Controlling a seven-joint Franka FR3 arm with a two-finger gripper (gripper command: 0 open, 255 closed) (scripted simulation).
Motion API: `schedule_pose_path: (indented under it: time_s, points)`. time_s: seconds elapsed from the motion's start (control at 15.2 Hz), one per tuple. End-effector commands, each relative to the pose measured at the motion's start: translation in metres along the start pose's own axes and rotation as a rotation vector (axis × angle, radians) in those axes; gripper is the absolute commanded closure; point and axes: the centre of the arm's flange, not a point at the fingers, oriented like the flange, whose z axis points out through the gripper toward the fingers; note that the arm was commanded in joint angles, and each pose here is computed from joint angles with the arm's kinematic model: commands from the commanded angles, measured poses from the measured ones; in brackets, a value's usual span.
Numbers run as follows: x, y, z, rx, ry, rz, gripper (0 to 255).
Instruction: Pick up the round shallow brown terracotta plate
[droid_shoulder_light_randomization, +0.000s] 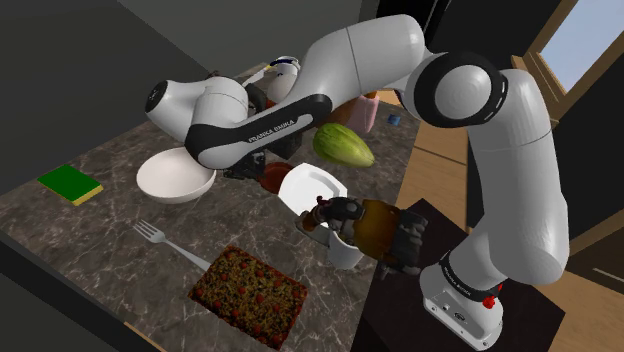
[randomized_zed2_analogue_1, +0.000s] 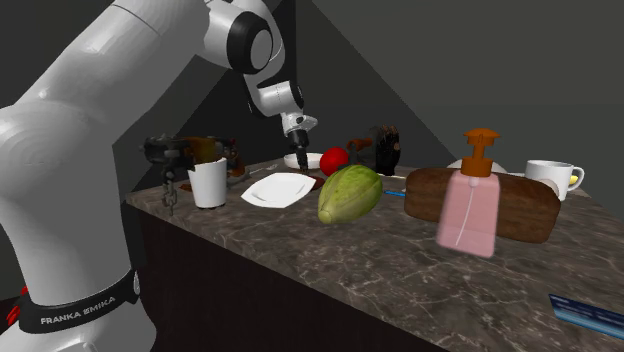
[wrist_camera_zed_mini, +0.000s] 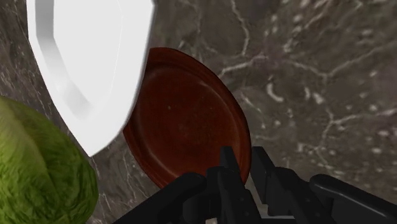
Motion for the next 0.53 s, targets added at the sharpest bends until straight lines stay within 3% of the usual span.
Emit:
schedule_pose_path:
  time_s: [0.0,0.46]
  points:
    - [0.001,0.002,-0.005,0.000,0.000,0.000,255]
    - [0.008,0.022,-0.036,0.000,0.000,0.000,255]
